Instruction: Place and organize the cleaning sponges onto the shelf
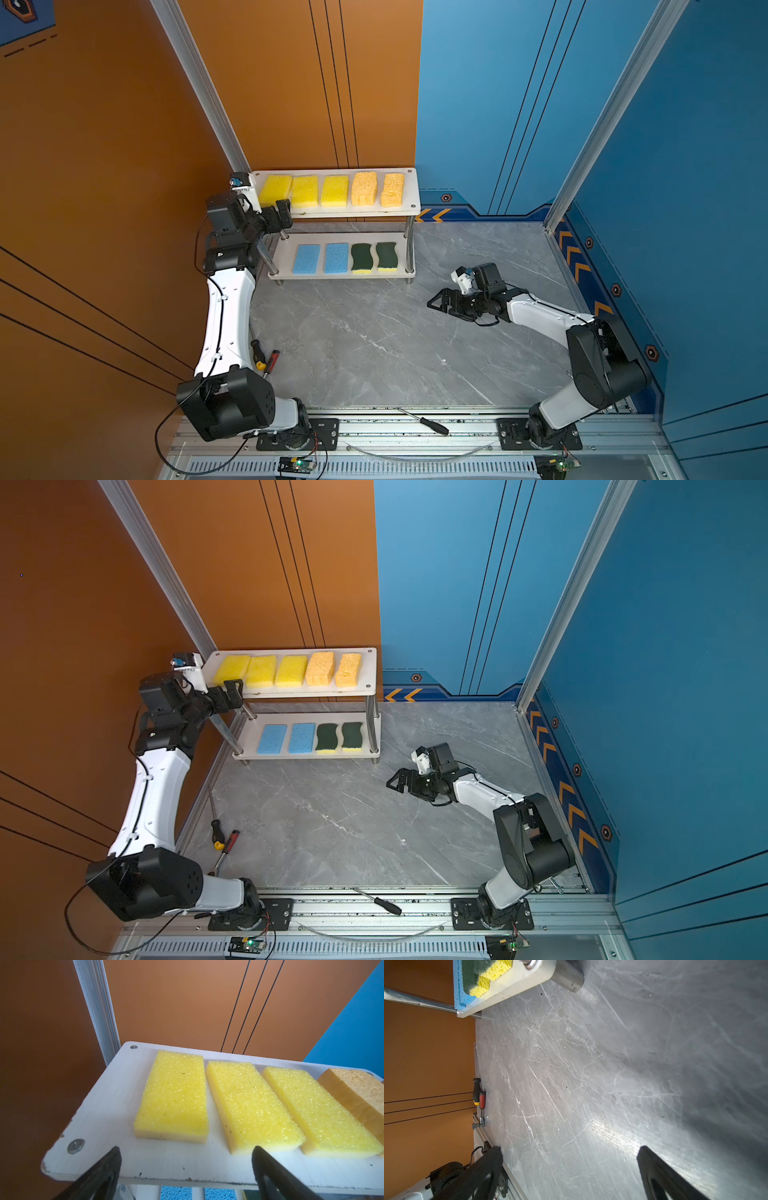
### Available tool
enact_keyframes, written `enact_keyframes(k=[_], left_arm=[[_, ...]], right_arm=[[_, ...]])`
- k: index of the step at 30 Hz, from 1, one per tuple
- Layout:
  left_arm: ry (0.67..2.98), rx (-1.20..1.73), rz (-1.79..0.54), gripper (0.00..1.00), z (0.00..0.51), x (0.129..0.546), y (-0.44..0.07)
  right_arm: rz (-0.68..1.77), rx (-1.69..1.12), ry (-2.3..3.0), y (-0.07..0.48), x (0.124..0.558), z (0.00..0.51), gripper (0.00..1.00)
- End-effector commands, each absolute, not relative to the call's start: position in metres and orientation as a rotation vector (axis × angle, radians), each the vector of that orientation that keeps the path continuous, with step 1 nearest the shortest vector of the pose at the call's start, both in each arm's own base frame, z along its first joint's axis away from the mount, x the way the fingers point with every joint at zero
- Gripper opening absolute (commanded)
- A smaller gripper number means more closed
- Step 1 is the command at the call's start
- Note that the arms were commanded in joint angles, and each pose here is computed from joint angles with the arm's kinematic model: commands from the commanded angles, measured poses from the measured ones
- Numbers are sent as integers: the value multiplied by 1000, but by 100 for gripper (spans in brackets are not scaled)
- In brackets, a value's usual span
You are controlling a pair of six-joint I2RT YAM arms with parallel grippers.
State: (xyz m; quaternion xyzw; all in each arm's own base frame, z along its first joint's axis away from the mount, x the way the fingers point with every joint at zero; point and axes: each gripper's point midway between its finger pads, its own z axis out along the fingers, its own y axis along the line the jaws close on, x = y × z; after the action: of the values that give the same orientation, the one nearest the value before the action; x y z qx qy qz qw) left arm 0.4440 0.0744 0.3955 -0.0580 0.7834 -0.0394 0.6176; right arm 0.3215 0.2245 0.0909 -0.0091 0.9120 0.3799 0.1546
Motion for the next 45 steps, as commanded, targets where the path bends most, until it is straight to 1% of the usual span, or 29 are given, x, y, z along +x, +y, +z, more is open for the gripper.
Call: enact_keyframes(k=[1,8,14,19,23,28,31,38,43,44,45], left_arm=[[1796,-136,-98,98,404,434,74],[1772,-129,-95,98,417,419,70],[1769,-118,-85,98,426,402,66],[1770,-120,-87,98,424,388,61],[1764,-121,-81,98,421,381,60],[1773,-108,-111,98,418,376,53],[1775,-113,-126,98,409,372,49],[1826,-151,-177,98,363,366,40],[1859,-151,-205,98,329,365,25],[1896,-156,-208,98,309,363,23],[1875,-141,-207,98,309,365,19]], right_arm=[[1088,-30,2566,222,325,105,100],[1096,-45,2542,222,324,119,100],[1071,-111,2527,221,325,133,100],[1037,-158,2515,217,329,145,100],[1056,-161,2474,211,336,169,100],[999,-186,2403,196,346,209,100],[964,-185,2364,184,351,228,100],[870,-147,2274,145,372,258,100],[762,-141,2224,119,378,269,100],[729,-143,2219,114,378,269,100],[696,-144,2217,109,378,268,100]])
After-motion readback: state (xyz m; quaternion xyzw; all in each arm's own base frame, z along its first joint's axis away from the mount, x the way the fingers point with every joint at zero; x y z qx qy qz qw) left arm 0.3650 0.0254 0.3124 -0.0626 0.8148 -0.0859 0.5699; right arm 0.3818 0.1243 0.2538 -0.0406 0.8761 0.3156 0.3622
